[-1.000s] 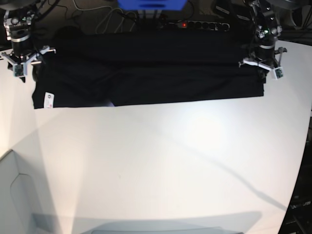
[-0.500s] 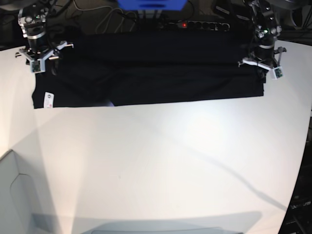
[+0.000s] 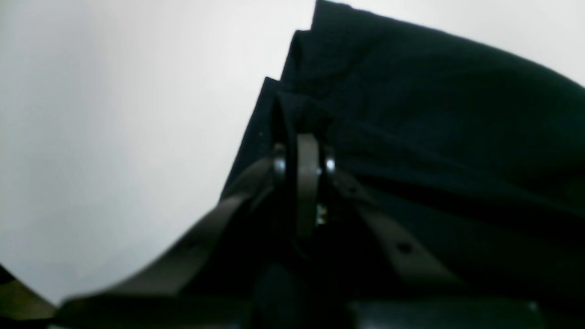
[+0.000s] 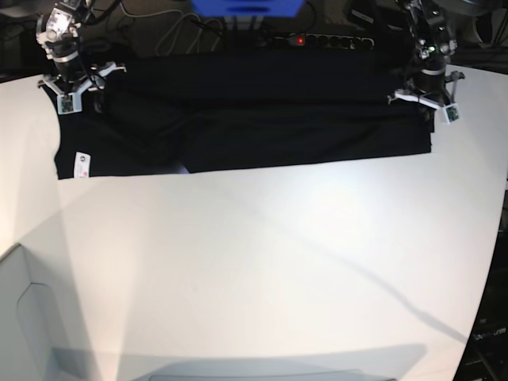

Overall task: Fold the T-shirt properly
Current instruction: 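Hold the strip's end with the right gripper and regrip its other end with the left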

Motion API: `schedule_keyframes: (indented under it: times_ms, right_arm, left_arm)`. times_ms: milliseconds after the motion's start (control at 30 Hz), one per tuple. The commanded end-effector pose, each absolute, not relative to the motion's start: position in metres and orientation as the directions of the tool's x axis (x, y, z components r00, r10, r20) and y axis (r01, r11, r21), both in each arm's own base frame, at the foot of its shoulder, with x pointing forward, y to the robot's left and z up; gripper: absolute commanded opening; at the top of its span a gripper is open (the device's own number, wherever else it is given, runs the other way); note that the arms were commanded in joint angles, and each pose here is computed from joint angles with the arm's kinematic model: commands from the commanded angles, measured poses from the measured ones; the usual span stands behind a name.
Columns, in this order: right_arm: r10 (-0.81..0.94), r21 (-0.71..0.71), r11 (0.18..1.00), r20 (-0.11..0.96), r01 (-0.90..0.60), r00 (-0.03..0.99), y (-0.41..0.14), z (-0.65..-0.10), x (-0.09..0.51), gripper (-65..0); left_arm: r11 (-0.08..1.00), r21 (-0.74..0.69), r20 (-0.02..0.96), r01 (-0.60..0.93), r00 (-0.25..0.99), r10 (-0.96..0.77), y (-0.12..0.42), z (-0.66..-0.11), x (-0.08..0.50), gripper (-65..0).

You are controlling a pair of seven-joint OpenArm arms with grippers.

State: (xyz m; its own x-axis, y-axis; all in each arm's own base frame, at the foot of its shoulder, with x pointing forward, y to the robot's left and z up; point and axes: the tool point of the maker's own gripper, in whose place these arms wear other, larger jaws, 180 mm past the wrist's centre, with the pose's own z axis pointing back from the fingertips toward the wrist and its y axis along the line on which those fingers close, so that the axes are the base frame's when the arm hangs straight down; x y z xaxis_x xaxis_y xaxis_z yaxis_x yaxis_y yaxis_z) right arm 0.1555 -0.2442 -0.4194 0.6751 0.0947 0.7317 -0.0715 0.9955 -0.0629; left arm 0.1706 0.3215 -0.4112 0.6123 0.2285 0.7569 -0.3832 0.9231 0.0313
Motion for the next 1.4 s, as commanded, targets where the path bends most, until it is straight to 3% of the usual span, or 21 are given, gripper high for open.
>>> schedule_keyframes:
  times_ms: [0,200,267,433,767,1067,1367]
  right_arm:
    - [0.102,-0.069,0.995,0.726,-0.075,0.680,-0.246,-0.418,0.153,-40.3]
    - [0.102,-0.069,0.995,0.726,-0.075,0.680,-0.246,-0.418,0.154,-40.2]
    - [0.103,-0.069,0.995,0.726,-0.077,0.680,-0.246,-0.418,0.154,-40.2]
    - [0.107,-0.058,0.994,0.729,-0.095,0.677,-0.238,-0.419,0.157,-40.2]
    - [0.108,-0.055,0.993,0.729,-0.100,0.676,-0.236,-0.420,0.157,-40.2]
    - [0.105,-0.062,0.994,0.761,-0.090,0.640,-0.239,-0.412,0.178,-40.2]
    - [0.140,-0.099,0.990,0.730,-0.100,0.669,-0.250,-0.428,0.191,-40.3]
  left_arm:
    - [0.925,0.048,0.760,-0.376,0.615,0.211,0.324,-0.407,0.168,-61.9]
    - [0.931,0.063,0.781,-0.359,0.598,0.178,0.322,-0.389,0.167,-36.4]
    - [0.935,0.069,0.792,-0.347,0.589,0.160,0.319,-0.380,0.168,-33.0]
    - [0.940,0.086,0.789,-0.330,0.599,0.139,0.315,-0.372,0.158,-32.8]
    - [0.919,0.075,0.708,-0.388,0.669,0.224,0.320,-0.416,0.124,-32.6]
    - [0.899,0.029,0.710,-0.436,0.642,0.289,0.327,-0.438,0.150,-32.6]
    - [0.908,0.002,0.764,-0.418,0.587,0.269,0.322,-0.416,0.180,-32.6]
